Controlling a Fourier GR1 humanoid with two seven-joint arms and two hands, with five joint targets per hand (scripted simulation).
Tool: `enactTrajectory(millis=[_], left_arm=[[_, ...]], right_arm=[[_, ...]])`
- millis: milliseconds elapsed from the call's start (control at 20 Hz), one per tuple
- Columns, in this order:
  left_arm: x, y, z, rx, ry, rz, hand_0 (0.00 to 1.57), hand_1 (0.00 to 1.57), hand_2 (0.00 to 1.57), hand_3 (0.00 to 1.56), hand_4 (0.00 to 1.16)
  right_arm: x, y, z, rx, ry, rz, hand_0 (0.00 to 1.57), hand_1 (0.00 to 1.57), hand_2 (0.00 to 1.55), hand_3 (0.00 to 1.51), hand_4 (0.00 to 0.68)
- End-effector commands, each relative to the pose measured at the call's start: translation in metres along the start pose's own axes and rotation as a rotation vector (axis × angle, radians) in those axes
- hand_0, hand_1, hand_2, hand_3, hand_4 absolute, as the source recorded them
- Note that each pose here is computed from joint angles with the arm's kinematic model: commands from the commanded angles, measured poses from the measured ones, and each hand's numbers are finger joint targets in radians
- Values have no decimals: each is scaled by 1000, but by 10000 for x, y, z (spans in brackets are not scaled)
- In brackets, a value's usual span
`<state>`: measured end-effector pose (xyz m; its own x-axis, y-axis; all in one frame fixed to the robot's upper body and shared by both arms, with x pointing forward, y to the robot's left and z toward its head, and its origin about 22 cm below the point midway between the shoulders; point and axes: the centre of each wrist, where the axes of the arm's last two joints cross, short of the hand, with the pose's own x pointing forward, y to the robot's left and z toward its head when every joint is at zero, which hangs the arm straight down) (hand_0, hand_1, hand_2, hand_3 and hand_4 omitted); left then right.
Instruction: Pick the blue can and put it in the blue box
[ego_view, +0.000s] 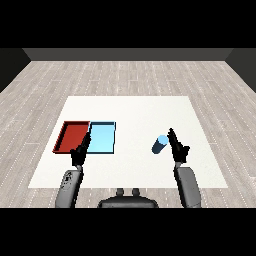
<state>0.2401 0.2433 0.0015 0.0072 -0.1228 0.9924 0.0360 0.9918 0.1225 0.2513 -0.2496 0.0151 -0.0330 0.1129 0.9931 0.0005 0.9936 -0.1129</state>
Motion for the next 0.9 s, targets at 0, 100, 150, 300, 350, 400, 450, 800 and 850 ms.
enactTrajectory(millis=[0,100,150,300,350,400,450,800,850], left_arm=[[-21,3,7,10,4,11,0,0,0,0,0],[-48,11,31,30,11,33,0,0,0,0,0],[-62,16,43,40,14,45,0,0,0,0,0],[139,-57,44,82,-283,110,0,0,0,0,0],[140,-20,21,87,-312,98,0,0,0,0,0],[201,-169,74,92,-335,121,0,0,0,0,0],[64,6,129,83,-346,126,0,0,0,0,0],[-122,102,89,96,-345,114,0,0,0,0,0],[18,97,108,93,-348,105,0,0,0,0,0]], right_arm=[[-59,-46,11,-1,24,-3,0,0,0,0,0],[-163,-140,39,-4,73,-9,0,0,0,0,0],[-213,-187,54,-5,97,-12,0,0,0,0,0],[-7,20,-17,103,-181,-154,0,0,0,0,0],[-53,-75,102,123,-200,-151,0,0,0,0,0],[-116,-76,6,116,-208,-167,0,0,0,0,0],[-178,-19,122,112,-231,-165,0,0,0,0,0],[-377,-325,97,128,-244,-183,0,0,0,0,0],[-318,-388,303,130,-249,-179,0,0,0,0,0]])
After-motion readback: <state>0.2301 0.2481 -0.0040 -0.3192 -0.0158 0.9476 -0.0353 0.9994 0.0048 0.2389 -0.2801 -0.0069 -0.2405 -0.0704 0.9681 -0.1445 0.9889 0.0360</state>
